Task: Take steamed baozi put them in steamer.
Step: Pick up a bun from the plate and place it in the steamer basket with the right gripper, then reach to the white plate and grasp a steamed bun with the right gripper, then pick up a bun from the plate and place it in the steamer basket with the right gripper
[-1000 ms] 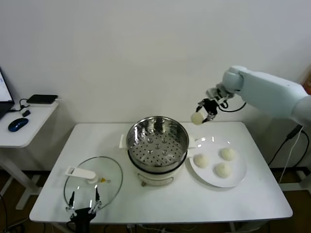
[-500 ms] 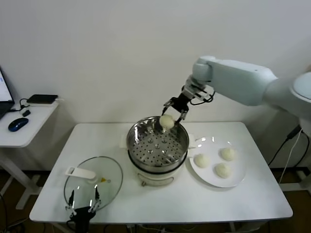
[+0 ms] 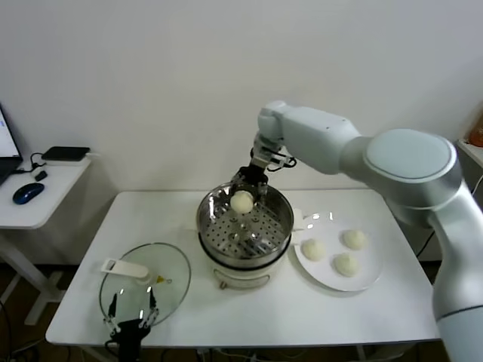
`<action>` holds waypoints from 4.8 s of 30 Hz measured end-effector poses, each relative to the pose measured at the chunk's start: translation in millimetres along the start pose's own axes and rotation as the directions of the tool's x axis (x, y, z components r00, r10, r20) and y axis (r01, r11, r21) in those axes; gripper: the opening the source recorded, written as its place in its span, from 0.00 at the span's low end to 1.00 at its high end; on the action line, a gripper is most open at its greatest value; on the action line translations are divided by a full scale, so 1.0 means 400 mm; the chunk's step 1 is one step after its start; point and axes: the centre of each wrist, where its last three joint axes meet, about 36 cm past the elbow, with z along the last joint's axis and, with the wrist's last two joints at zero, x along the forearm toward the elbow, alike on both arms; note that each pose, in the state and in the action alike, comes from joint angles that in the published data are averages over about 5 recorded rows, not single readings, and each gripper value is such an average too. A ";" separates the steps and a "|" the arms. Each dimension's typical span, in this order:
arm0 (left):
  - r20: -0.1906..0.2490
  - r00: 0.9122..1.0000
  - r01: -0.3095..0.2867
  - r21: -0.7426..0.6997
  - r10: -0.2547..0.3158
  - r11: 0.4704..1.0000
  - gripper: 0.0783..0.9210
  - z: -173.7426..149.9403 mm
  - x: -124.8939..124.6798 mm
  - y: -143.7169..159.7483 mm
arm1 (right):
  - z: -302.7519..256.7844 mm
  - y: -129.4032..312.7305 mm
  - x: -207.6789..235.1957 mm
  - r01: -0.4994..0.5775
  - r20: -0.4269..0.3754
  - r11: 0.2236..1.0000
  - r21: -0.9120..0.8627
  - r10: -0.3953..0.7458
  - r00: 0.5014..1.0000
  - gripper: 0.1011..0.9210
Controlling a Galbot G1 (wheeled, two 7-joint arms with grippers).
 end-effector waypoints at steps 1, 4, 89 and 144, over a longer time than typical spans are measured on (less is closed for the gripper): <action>0.000 1.000 0.000 0.000 0.000 1.000 0.88 0.000 0.000 0.000 | 0.001 -0.001 -0.006 0.002 -0.002 1.000 -0.003 -0.002 1.000 0.71; 0.000 1.000 0.000 0.001 0.000 1.000 0.88 0.000 0.000 -0.001 | 0.003 -0.004 -0.025 0.007 -0.007 1.000 -0.008 -0.007 1.000 0.71; -0.032 0.999 0.014 -0.031 -0.015 0.999 0.88 0.015 0.024 0.027 | -0.054 0.621 -0.206 -0.044 -0.102 0.323 -0.945 -0.164 0.981 0.88; 0.000 1.000 -0.026 -0.052 0.026 0.998 0.88 -0.016 0.027 0.014 | -0.201 0.279 0.338 -0.158 -0.166 0.436 -0.886 0.020 0.986 0.66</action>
